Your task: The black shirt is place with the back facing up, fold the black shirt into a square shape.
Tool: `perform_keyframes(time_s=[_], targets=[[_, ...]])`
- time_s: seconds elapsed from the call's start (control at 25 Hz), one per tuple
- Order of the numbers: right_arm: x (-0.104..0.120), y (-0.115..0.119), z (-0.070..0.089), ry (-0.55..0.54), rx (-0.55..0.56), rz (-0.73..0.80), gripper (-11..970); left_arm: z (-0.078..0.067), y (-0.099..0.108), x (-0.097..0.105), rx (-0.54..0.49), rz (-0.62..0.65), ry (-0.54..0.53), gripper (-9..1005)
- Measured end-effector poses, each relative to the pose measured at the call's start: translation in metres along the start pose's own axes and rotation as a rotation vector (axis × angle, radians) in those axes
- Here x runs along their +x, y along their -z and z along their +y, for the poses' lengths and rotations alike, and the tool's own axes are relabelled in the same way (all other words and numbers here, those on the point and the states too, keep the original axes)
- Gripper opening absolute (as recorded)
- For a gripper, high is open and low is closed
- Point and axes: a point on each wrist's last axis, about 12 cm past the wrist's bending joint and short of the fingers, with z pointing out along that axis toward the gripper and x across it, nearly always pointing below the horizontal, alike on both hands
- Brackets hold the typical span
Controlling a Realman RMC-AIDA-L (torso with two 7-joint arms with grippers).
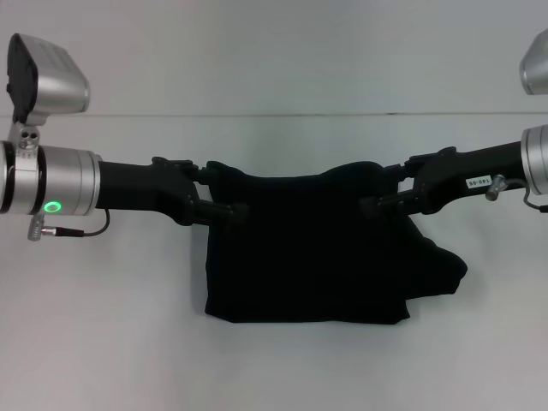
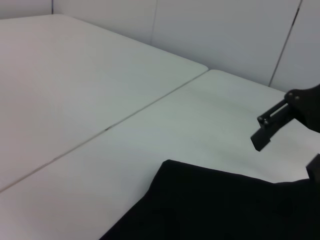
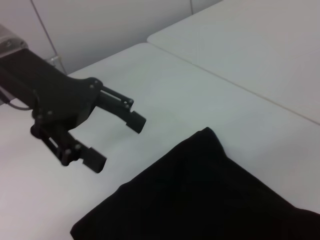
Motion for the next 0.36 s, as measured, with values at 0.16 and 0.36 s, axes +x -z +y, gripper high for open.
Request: perform_keyframes(time_s=[0.16, 0.36], targets=[[-0.0005, -0.0021, 0.001, 0.004, -0.001, 0.002, 866, 0.0007, 0.0019, 0.0019, -0.006, -0.004, 0.01, 905], [-0.0005, -0.0017, 0.0008, 0.004, -0.001, 0.0, 866, 0.0004, 0.0018, 0.0021, -0.004, -0.003, 0.01, 905]])
